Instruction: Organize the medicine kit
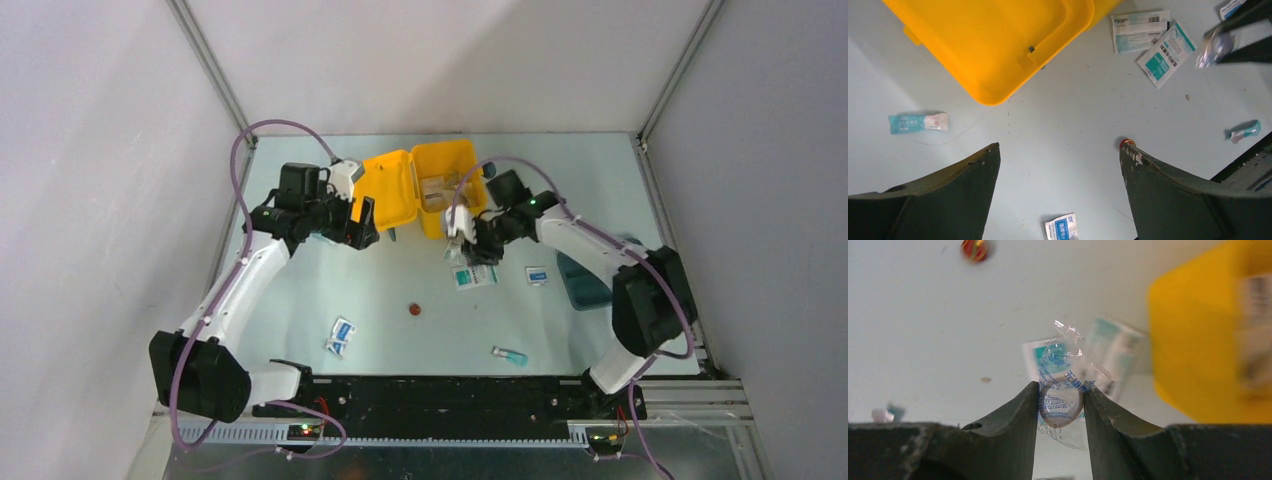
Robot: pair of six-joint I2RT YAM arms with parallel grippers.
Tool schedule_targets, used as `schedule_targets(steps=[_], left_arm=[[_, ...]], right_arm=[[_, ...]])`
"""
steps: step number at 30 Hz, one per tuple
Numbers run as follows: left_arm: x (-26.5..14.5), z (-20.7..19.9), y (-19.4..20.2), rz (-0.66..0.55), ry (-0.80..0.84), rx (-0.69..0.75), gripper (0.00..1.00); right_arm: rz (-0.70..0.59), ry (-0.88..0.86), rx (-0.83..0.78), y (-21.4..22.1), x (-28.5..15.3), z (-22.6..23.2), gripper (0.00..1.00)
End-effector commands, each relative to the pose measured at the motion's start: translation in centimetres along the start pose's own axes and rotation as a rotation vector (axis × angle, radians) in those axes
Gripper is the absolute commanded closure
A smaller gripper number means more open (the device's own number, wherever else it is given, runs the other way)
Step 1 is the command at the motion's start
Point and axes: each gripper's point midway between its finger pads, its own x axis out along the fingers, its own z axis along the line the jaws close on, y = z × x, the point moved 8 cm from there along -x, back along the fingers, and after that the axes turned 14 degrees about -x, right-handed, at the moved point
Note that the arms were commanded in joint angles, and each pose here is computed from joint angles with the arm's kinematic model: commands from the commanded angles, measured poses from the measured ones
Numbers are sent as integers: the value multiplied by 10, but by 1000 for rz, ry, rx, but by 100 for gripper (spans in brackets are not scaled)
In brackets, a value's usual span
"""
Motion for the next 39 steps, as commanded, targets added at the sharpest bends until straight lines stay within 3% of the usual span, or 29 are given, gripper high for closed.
schedule_targets(steps=[1, 6, 12, 17, 23, 26, 31, 39], left_arm=[[-10, -2, -24, -54, -10, 65, 7], [-16, -6, -43, -82, -20, 89, 6], [-19, -9, -59, -82, -26, 89, 7], [-24, -9, -65, -94, -47, 90, 6], [-24, -7, -63, -89, -59, 94, 6], [-23, -7, -64, -87, -61, 97, 6], [-20, -4, -60, -74, -67, 98, 6], [-14, -3, -48, -38, -48, 81, 6]], right_arm=[[-200, 293, 182, -37, -57, -51, 59], [-289, 474, 391, -36, -71, -97, 60], [-283, 622, 600, -15, -66, -153, 61], [-240, 679, 662, 6, -49, -181, 62], [-152, 663, 723, 21, -19, -173, 60], [-101, 694, 807, 26, -9, -166, 51], [-135, 719, 816, 14, -22, -165, 39], [-257, 676, 737, -15, -59, -149, 35]])
